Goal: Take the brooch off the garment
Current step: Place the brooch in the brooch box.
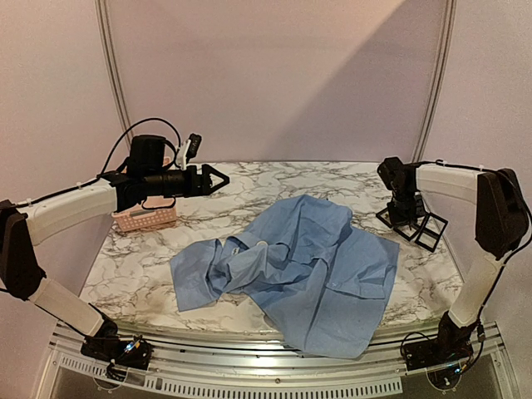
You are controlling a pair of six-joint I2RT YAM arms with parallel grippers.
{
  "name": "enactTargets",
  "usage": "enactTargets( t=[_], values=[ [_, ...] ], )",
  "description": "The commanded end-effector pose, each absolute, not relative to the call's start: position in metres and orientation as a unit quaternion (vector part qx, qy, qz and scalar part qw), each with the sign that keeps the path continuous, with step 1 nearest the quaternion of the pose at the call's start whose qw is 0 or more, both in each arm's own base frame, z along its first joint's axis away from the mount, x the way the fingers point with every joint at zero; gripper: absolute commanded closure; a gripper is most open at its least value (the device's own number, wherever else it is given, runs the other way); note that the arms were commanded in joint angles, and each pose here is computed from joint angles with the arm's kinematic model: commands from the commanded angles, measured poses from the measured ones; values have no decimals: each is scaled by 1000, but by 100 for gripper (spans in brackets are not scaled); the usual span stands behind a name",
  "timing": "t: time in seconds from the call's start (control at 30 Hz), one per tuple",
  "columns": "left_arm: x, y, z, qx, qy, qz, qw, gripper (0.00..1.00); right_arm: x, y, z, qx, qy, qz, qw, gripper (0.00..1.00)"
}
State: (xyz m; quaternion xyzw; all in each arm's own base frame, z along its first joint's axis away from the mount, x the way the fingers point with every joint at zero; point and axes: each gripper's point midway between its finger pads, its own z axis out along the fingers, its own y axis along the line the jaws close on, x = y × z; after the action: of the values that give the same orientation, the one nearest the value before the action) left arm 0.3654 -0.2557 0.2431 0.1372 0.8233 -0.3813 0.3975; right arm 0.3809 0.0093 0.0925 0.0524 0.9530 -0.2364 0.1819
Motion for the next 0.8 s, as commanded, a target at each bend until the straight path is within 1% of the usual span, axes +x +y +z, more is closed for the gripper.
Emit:
enactTargets(
  t=[0.0,0.37,0.77],
  values=[
    [367,-252,247,139,823,-375,403,17,386,-8,88,51,945,-276,170,100],
    [367,-254,246,142,823,-379,399,17,404,-16,82,45,938,-299,170,100],
    [367,-256,244,142,823,-382,395,16,408,-22,67,43,936,-312,156,100]
  ],
)
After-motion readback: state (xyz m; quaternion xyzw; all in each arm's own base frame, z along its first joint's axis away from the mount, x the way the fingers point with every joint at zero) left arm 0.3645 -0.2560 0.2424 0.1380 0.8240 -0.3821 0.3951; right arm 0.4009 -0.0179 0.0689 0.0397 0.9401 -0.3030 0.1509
